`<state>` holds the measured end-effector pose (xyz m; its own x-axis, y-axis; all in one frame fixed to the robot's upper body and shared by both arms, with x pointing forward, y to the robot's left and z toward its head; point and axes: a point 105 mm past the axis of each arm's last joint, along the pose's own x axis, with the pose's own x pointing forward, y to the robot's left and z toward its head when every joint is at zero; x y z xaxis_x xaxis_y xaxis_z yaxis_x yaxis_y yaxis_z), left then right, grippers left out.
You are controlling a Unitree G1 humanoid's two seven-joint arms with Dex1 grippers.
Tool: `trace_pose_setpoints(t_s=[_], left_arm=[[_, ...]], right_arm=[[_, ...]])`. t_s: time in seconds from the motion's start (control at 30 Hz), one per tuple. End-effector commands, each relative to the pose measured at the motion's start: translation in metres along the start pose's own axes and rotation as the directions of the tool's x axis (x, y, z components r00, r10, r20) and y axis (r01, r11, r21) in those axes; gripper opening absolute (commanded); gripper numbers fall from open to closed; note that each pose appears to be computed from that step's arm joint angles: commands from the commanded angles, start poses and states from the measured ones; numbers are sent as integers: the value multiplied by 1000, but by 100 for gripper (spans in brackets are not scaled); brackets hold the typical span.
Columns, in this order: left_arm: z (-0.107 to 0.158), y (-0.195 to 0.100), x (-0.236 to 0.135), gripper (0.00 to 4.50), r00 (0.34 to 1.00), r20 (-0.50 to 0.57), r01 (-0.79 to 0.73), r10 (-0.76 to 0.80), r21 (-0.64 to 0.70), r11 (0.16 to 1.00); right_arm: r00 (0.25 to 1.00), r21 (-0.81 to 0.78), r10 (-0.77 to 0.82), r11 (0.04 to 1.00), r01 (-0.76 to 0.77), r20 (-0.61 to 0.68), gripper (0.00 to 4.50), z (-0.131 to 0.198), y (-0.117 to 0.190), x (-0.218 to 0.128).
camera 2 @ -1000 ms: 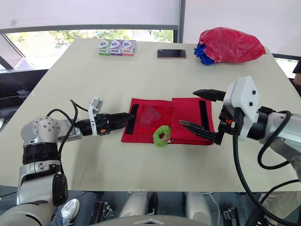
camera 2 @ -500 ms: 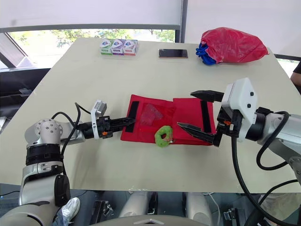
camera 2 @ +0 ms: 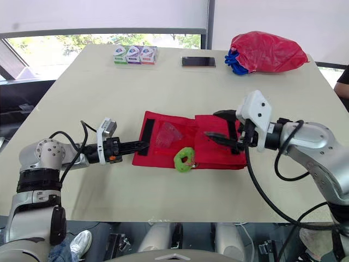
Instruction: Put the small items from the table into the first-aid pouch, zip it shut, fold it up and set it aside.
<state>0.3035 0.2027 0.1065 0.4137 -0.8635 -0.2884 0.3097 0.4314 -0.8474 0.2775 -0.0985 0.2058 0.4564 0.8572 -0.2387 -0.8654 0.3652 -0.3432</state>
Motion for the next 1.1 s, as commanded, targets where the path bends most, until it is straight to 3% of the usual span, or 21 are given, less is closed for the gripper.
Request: trace_pose_setpoints(t_s=[0.03,0.07,0.1,0.23,0.4,0.63,0.9,1.1], left_arm=[[14,-14,-9,0,999,7,44,-44,81,996],[16,-17,-10,0,998,3,58,-59,93,994],[17,-19,-11,0,998,-1,69,-69,102,992],[21,-36,-11,0,992,-11,128,-128,145,981],[25,-80,-7,0,953,-46,301,-299,229,926],[22,-137,12,0,872,-153,489,-465,321,811],[24,-152,54,0,838,-217,546,-501,329,771],[33,-146,85,0,824,-209,567,-527,313,762]], right_arm=[[999,-78,-9,997,5,-53,56,-21,-12,23],[997,-78,-14,997,8,-74,14,-30,-15,30],[996,-80,-16,997,9,-87,6,-36,-16,35],[983,-84,19,996,-36,-185,6,-68,-10,49],[954,-105,36,992,-71,-296,6,-107,-4,54],[934,-68,40,995,-69,-354,6,-131,0,53],[938,-57,28,997,-50,-346,6,-135,-5,53],[974,-27,-91,996,87,-209,6,-107,-17,42]])
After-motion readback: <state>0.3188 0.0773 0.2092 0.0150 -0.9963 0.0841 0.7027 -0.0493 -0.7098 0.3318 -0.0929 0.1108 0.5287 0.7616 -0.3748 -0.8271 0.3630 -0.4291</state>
